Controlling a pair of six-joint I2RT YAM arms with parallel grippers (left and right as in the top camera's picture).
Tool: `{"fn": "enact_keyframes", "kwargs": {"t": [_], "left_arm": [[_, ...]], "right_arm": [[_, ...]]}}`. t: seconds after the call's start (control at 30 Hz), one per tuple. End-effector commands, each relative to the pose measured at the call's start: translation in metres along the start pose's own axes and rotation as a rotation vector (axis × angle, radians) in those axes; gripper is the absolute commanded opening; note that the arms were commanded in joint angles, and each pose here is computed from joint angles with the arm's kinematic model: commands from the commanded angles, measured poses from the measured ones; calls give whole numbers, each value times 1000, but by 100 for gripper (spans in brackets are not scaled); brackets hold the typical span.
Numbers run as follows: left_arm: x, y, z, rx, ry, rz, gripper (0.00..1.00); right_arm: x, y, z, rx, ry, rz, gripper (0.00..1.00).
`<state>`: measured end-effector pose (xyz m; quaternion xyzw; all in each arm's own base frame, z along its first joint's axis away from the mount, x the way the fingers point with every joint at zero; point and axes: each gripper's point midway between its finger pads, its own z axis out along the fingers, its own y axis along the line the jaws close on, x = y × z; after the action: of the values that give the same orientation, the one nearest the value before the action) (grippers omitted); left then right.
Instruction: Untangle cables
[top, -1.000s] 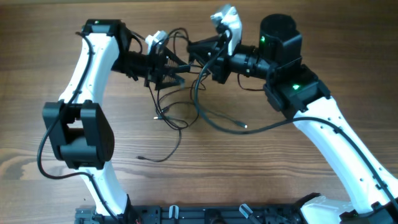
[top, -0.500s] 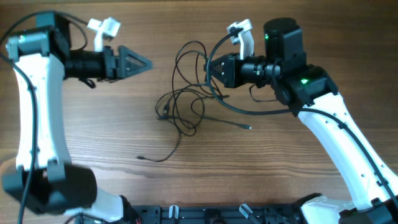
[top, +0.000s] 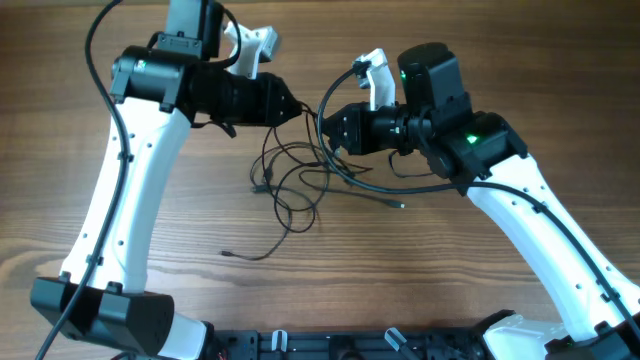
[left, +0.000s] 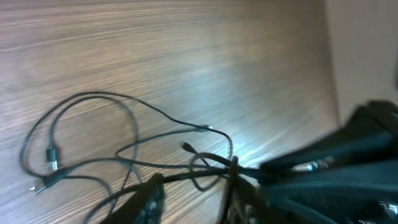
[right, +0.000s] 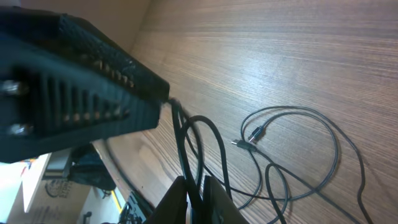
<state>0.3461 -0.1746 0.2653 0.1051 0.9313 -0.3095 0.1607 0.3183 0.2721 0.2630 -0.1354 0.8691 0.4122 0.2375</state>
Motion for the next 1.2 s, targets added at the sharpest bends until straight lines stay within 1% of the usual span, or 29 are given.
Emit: {"fn": "enact_keyframes", "kwargs": {"t": [0.0,0.07,0.1,0.13,0.17,0.2,0.27,0.33,0.37,0.4,0.43,0.5,0.53,0.57,0.67,0.77,0.8,0.93,1.0,1.1,1.13,1.17], "left_arm": [[4,17,11,-74,16,-53,4],[7,28,14,-126,25,-62,4],[7,32,13,-149,20,-62,4],[5,35,11,-164,9,-61,4],[2,37,7,-175,-10,-68,4],[-1,37,2,-177,-33,-80,4],[-4,37,-11,-178,-73,-84,4],[-6,34,-27,-178,-118,-79,4],[-7,32,-34,-177,-138,-81,4],[-6,28,-41,-174,-159,-87,4],[-6,23,-47,-169,-178,-76,4],[-7,11,-63,-152,-229,-45,4],[-8,-2,-76,-123,-278,-12,4],[-9,-12,-86,-104,-314,13,4],[-9,-35,-117,-72,-426,82,4],[-4,-46,-134,-58,-478,89,4],[-3,-46,-134,-58,-475,88,4],[1,-36,-120,-69,-410,48,4],[1,-34,-113,-61,-382,37,4],[-1,-38,-107,-21,-363,39,4],[-1,-39,-106,-14,-359,39,4],[-1,-39,-106,-14,-359,39,4]], "right_arm": [[0,-1,3,4,4,6,12],[1,-2,3,9,9,11,13],[2,-7,3,34,10,22,16],[3,-13,3,66,6,42,23],[5,-31,1,166,-6,105,28],[9,-52,-3,275,-16,171,30],[17,-70,-6,365,-11,205,33],[25,-85,-9,438,-3,221,40],[27,-87,-8,443,2,223,47],[27,-85,-6,428,8,213,54],[25,-73,-2,360,24,155,59],[14,-16,8,44,47,-113,67],[9,2,5,-43,31,-174,71],[4,13,2,-81,6,-199,72],[-12,39,-14,-158,-78,-279,72],[-14,62,-22,-263,-94,-343,65],[-11,70,-23,-305,-89,-377,63],[-10,85,-20,-337,-106,-454,55],[-5,89,-17,-344,-99,-481,54],[4,84,-5,-342,-53,-469,50],[7,78,2,-334,-28,-448,47],[10,71,11,-331,-3,-428,47]]}}
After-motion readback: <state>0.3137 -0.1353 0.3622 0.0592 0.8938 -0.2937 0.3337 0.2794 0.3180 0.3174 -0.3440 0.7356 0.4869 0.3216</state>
